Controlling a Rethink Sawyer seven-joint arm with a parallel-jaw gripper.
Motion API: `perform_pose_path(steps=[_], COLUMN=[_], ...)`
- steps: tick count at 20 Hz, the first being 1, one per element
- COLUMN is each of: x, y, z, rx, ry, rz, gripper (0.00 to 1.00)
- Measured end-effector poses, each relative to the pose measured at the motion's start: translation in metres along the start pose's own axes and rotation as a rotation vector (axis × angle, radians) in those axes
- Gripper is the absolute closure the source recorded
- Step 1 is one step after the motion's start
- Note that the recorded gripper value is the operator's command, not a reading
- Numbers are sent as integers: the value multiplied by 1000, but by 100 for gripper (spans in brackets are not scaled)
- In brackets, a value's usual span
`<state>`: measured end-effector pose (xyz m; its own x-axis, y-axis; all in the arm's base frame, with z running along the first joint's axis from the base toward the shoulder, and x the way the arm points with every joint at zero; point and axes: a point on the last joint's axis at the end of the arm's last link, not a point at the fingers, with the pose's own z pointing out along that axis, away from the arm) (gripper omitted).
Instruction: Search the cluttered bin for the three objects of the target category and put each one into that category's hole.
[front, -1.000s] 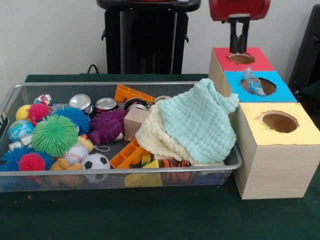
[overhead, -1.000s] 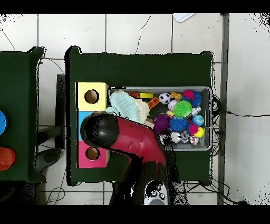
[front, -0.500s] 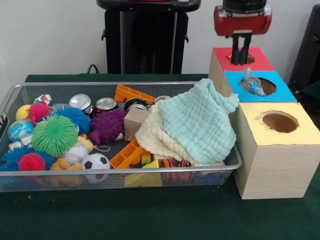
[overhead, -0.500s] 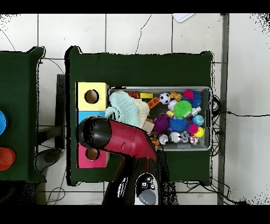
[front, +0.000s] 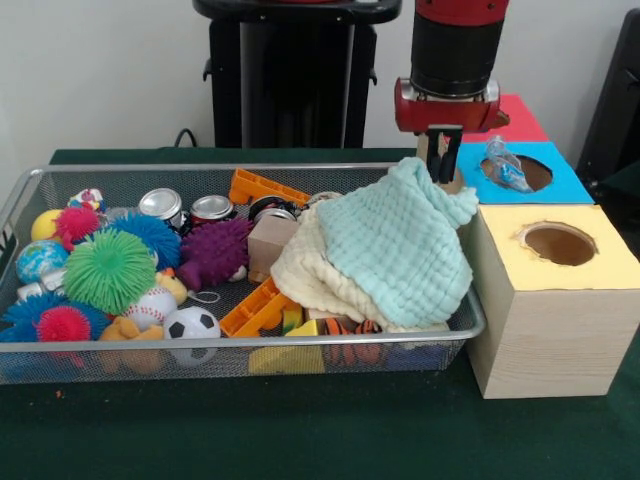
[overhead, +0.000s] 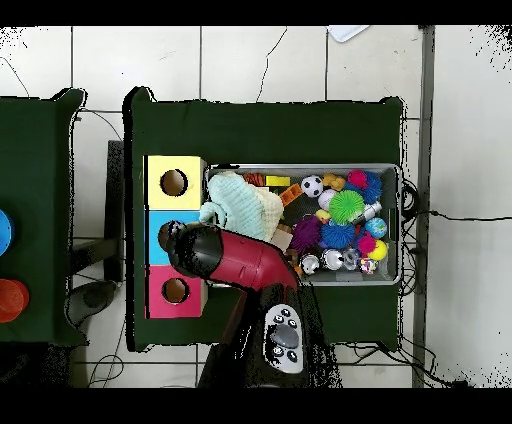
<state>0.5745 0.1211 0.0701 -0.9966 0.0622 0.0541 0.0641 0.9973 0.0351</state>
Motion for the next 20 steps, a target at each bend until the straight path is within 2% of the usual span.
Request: perform_pose_path(steps=[5,8,13,18,20], x=[8,10,14,12,11], y=[10,16,22,38,40], z=[11,4,-25,-49,-53], rx=[5,19,34,25,24], ry=[24,30,89,129,131], rz=[-19,-35,-50,-74,-78], gripper=[100,100,100,100,100])
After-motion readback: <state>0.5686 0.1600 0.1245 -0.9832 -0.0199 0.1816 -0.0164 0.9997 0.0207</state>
